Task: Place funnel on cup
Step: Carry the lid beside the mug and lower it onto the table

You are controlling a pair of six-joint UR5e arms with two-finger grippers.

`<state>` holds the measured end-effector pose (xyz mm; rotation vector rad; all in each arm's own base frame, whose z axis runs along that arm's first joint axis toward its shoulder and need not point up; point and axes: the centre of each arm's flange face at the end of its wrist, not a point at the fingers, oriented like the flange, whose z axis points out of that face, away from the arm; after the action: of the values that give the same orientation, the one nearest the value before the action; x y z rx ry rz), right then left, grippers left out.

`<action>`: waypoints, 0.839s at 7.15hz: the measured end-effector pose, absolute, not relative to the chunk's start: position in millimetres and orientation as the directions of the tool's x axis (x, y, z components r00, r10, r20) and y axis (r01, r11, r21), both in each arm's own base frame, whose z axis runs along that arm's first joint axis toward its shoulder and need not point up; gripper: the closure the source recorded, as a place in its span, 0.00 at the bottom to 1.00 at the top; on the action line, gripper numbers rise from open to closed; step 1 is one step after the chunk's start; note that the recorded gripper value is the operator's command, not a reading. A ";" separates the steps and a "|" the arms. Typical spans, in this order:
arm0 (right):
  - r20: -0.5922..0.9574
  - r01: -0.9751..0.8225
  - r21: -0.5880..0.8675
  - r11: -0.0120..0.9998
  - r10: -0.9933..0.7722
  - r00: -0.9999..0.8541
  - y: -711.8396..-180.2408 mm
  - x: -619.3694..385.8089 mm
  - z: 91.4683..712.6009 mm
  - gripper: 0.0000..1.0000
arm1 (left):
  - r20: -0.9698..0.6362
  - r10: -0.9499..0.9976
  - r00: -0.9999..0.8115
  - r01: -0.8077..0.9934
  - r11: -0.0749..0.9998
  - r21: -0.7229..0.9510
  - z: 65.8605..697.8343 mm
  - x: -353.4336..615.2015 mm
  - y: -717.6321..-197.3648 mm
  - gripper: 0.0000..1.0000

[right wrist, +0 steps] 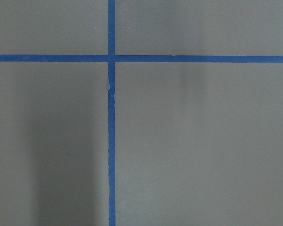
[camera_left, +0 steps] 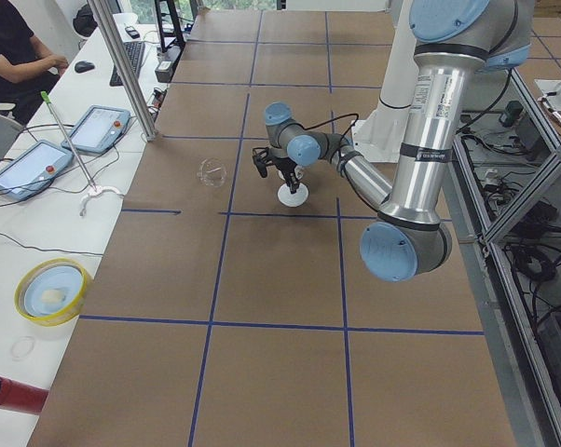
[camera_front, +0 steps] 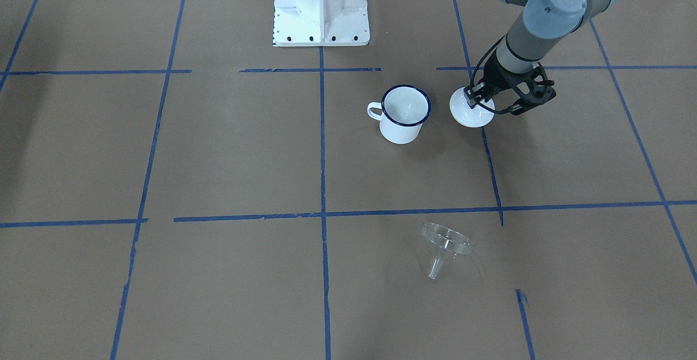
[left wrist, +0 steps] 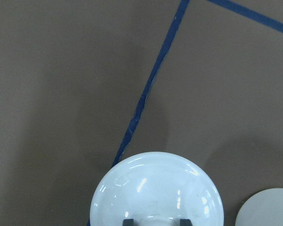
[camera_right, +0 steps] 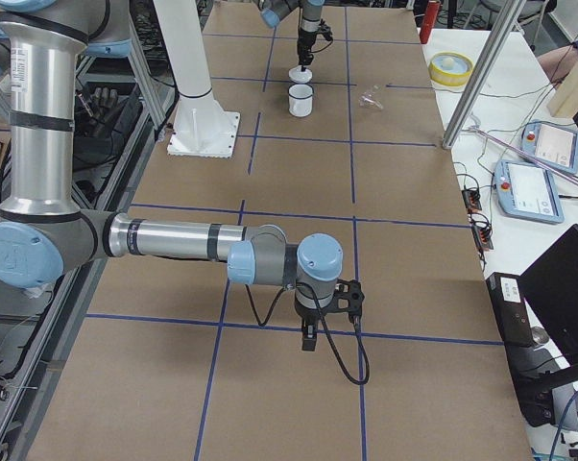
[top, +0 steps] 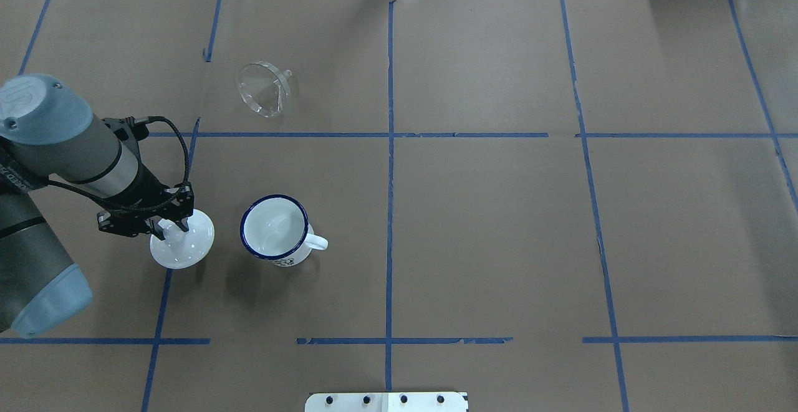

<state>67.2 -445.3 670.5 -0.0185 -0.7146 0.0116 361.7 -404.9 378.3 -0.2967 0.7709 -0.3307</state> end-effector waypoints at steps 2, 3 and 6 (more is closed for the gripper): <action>0.655 -0.004 -0.021 1.000 0.017 0.755 -445.3 67.2 670.6 0.00 | -0.621 -0.395 0.677 0.155 0.901 -0.404 382.4 388.8 -384.5 1.00; 0.655 -0.004 -0.021 1.000 0.017 0.755 -445.3 67.1 670.5 0.00 | -0.619 -0.395 0.679 0.148 0.899 -0.412 383.3 397.1 -377.7 1.00; 0.655 -0.004 -0.021 1.000 0.017 0.755 -445.3 67.2 670.6 0.00 | -0.619 -0.384 0.685 0.133 0.901 -0.413 386.6 407.8 -369.3 0.30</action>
<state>67.2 -445.3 670.6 -0.0188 -0.7147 0.0118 407.8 -369.3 386.6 -0.3518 0.7653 -0.2965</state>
